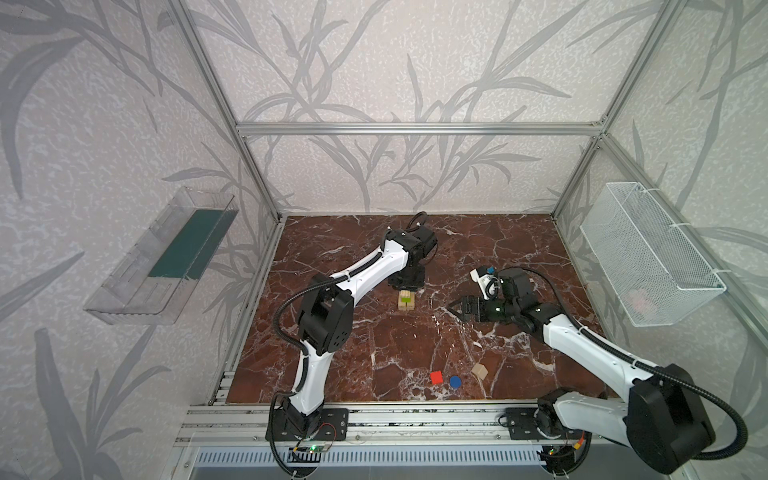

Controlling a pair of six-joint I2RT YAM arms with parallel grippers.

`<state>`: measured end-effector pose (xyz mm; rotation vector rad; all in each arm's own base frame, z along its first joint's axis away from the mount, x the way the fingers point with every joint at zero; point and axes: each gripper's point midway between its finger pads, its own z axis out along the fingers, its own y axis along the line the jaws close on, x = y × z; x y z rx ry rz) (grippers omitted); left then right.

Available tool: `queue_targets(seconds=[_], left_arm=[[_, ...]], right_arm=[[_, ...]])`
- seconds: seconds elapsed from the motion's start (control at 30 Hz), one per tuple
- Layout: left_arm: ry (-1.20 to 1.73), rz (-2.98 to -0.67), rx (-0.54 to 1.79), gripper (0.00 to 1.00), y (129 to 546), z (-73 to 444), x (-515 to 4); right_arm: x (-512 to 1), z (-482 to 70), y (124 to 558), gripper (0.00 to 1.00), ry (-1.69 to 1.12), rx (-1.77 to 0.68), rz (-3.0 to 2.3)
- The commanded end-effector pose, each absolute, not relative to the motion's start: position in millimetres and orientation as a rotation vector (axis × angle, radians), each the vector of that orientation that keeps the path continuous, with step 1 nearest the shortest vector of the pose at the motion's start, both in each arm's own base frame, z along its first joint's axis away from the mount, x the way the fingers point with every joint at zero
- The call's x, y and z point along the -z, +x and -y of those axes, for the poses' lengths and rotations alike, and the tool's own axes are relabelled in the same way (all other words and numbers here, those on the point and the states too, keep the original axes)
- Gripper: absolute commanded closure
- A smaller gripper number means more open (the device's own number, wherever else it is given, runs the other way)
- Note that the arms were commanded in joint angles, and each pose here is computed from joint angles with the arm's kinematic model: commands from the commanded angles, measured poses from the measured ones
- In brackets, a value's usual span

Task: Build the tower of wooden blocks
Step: 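Lower the small wooden block onto the green block with the left gripper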

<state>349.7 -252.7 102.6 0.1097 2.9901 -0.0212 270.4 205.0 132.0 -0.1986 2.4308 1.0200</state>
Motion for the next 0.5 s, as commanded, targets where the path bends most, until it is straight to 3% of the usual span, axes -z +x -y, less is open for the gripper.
queue_targets(seconds=[0.0, 0.47], left_arm=[[0.084, -3.019, 0.022, 0.83, 349, 252, -102], [0.08, -3.032, -0.015, 0.83, 358, 254, -88]], right_arm=[[-142, -208, 275, 0.0, -0.201, -1.046, -2.407], [-142, -206, 276, 0.0, -0.193, -1.049, -2.404]])
